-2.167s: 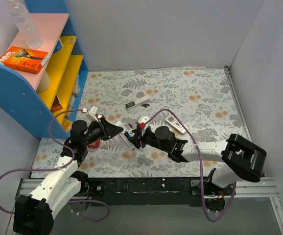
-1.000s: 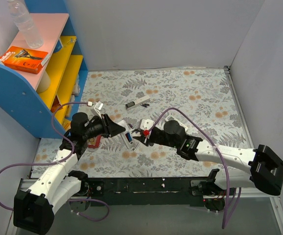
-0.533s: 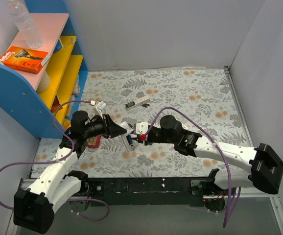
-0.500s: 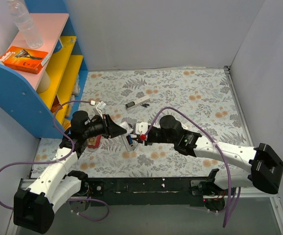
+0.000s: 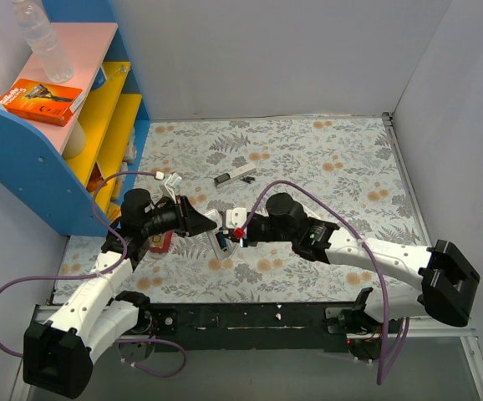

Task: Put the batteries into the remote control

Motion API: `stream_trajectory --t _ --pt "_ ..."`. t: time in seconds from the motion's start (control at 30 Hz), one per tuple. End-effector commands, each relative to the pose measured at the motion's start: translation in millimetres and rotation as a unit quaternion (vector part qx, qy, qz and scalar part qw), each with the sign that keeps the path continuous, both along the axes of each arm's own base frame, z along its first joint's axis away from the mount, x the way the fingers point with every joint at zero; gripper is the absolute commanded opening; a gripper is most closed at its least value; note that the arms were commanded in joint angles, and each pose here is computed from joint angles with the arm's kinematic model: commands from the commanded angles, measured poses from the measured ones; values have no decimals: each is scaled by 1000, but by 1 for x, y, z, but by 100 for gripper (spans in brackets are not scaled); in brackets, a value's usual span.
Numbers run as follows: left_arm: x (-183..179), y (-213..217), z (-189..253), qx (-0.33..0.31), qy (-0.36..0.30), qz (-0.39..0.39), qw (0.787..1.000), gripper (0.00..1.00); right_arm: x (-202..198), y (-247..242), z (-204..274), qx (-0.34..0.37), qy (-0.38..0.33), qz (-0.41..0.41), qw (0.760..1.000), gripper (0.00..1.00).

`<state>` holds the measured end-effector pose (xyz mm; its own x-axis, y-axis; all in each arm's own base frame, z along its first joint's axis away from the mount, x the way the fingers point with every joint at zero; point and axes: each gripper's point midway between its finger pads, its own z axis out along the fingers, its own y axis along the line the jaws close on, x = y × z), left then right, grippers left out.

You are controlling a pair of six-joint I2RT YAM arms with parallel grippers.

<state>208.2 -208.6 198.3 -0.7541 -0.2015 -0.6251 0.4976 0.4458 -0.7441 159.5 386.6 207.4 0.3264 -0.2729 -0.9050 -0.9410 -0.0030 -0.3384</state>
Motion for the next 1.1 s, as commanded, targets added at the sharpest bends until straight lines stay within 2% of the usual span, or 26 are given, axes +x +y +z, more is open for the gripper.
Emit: stream_trajectory --t 0.0,0.37,0.57,0.77,0.9,1.07 --pt "-2 -3 21 -10 -32 -16 999 0 2 9 15 12 -8 11 1000 26" --pt "-2 -2 28 -13 -43 -12 999 0 -1 10 -10 -34 7 27 999 16" --pt "-4 -4 43 -38 -61 -12 997 0 -4 6 -29 -59 19 31 998 12" --pt "-12 -7 62 -68 -82 -27 994 0 -5 2 -49 -76 35 23 996 11" --pt "-18 -8 69 -85 -88 -36 992 0 -2 -1 -58 -75 41 7 996 3" --pt "-24 -8 78 -96 -105 -47 989 0 2 -7 -72 -78 48 -19 996 2"
